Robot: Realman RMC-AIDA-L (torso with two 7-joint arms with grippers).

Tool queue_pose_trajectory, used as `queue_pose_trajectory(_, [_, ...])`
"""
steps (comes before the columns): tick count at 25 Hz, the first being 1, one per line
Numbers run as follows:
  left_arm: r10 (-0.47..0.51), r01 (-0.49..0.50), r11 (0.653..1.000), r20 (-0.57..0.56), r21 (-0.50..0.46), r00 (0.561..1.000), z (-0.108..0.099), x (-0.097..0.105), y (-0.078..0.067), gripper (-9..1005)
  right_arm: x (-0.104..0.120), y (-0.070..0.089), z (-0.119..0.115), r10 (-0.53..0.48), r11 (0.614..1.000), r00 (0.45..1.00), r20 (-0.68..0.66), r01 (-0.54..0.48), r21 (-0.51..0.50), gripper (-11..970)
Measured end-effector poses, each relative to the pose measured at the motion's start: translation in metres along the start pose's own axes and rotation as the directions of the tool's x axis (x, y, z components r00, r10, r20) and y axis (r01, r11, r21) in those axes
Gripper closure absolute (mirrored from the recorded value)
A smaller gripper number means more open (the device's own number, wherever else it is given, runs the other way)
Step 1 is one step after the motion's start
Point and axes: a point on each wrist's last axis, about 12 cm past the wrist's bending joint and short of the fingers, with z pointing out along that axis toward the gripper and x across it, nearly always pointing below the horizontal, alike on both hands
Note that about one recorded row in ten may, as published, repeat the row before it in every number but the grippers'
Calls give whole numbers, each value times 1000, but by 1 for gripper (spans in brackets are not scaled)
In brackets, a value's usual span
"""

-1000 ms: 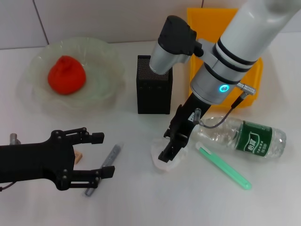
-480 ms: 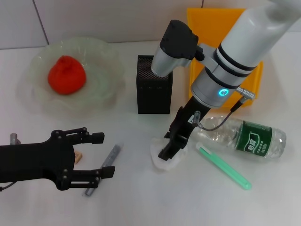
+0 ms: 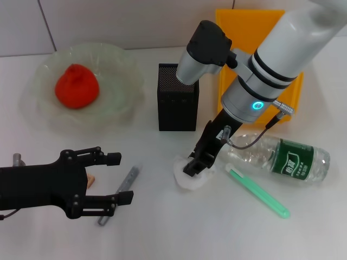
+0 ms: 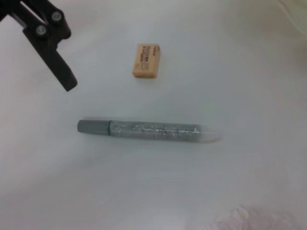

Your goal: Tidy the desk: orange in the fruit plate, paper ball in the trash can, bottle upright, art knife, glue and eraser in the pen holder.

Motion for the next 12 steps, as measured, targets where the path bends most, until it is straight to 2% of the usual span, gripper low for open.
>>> queue_pose_trajectory(12, [-5, 5, 1000, -6, 1, 1000, 2, 1, 1, 182, 7, -1, -19, 27, 999, 997, 77, -30, 35, 739])
